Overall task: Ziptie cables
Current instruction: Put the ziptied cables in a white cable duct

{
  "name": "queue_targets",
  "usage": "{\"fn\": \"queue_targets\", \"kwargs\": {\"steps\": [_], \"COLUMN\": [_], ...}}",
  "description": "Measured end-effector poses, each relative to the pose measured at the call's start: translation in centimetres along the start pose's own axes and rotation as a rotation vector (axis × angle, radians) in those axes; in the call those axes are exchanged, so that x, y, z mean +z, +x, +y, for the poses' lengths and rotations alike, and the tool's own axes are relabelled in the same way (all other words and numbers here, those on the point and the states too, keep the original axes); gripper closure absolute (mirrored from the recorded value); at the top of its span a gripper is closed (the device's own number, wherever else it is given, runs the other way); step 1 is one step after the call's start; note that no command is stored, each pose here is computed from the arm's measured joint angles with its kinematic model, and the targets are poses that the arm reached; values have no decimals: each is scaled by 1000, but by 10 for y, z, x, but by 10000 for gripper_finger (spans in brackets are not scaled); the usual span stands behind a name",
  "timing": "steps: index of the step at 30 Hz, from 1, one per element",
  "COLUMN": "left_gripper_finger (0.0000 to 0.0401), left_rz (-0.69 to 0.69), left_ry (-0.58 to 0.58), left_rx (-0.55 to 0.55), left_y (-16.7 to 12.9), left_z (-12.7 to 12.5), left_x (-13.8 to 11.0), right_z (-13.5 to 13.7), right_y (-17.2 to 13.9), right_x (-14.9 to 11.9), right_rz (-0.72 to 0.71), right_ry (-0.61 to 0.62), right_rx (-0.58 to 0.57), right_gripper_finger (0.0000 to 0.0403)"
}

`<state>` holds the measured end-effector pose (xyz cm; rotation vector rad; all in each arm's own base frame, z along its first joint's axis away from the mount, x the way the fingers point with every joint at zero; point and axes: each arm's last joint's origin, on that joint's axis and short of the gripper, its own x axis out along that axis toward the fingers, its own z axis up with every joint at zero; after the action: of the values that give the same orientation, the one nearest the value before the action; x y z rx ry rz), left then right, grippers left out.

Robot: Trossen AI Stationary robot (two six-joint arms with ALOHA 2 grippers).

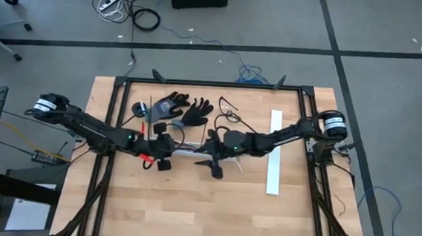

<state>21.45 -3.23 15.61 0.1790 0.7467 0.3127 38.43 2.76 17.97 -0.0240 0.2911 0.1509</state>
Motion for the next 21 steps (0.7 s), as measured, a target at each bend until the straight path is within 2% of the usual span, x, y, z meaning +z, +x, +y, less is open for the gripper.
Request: {"fn": "queue_targets", "kwargs": {"steps": [6, 10, 16, 21], "left_gripper_finger": [321, 321, 316, 315], "left_rz": [8, -50, -163, -196], "left_ry": [33, 75, 107, 91], "left_rx": [-21, -16, -50, -87], "left_y": [2, 3, 3, 13], "left_z": [3, 4, 13, 29], "left_x": [0, 7, 20, 24], "right_z": [-1, -3, 13, 21], "right_y": [-1, -1, -11, -16], "right_x": [1, -7, 3, -5], "right_rz": [11, 90, 121, 241], "right_ry": [-7, -2, 82, 107], "right_rx": [-23, -85, 7, -31], "right_gripper_finger": [202, 206, 206, 210]}}
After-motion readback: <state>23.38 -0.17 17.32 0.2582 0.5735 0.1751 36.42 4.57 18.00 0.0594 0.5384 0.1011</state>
